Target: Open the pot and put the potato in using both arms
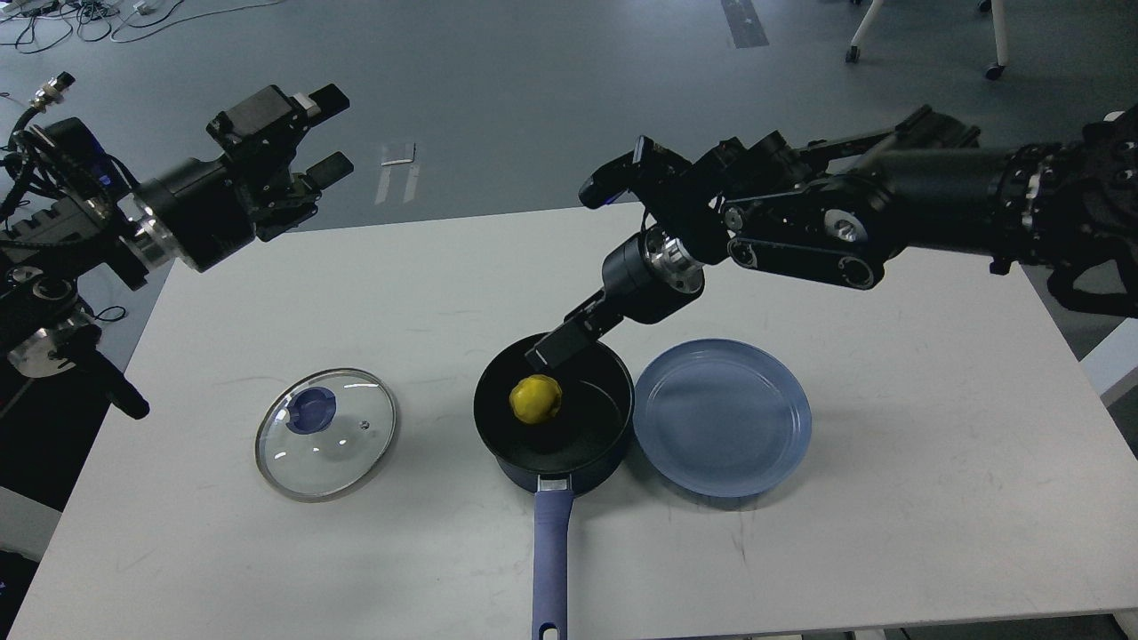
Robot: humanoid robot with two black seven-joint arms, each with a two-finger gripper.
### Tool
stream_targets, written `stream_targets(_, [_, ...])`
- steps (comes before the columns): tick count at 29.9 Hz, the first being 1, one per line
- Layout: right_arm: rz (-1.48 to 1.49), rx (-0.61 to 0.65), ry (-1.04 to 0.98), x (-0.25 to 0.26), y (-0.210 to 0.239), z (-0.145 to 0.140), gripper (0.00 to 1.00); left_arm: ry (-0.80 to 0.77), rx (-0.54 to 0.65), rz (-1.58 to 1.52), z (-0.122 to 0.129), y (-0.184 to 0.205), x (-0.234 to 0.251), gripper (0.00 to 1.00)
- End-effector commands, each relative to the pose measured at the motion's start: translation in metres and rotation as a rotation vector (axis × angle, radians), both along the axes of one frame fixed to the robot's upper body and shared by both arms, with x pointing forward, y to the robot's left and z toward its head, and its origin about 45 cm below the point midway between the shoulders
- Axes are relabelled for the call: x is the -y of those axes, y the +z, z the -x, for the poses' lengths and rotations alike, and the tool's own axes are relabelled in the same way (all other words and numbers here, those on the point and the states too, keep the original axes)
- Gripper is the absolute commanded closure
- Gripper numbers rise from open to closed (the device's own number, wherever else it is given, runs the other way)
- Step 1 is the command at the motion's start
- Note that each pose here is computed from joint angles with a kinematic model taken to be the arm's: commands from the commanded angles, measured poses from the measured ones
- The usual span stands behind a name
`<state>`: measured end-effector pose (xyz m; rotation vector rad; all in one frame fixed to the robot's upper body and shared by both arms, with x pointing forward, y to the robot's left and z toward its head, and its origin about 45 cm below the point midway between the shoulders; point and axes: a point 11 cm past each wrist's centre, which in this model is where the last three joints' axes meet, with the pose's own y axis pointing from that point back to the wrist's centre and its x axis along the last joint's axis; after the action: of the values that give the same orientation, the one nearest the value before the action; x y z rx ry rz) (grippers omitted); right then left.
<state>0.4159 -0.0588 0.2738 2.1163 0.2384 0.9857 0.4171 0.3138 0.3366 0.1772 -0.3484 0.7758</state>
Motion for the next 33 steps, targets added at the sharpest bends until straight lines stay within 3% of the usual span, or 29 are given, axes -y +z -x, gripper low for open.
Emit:
stream_targets(1, [-0.112,0.043,-0.094,0.019,0.047,-0.022,0.01,-0.001,-0.002,-0.001,0.000,0.000,-0.001,0.02])
stream_targets(8, [-0.447,0.059,-0.372,0.100,0.126,-0.057,0.01,0.000,-0.005,0.004,0.000,-0.002,0.000,0.02])
stream_targets(12, [-0.676,-0.026,-0.553,0.153,0.131,-0.064,0.01,-0.005,-0.009,0.010,0.000,-0.003,0.003,0.02])
stream_targets(18, [-1.056,-0.241,-0.897,0.256,0.077,-0.047,0.01,0.001,-0.047,0.054,0.002,-0.016,0.007,0.02])
stream_targets(27, [-1.313,-0.388,-1.159,0.317,-0.005,-0.008,0.01,0.045,-0.127,0.219,0.003,-0.035,0.010,0.02])
stream_targets(33, [-1.302,-0.459,-1.257,0.328,-0.053,0.020,0.00,0.105,-0.179,0.376,0.013,-0.052,-0.007,0.02])
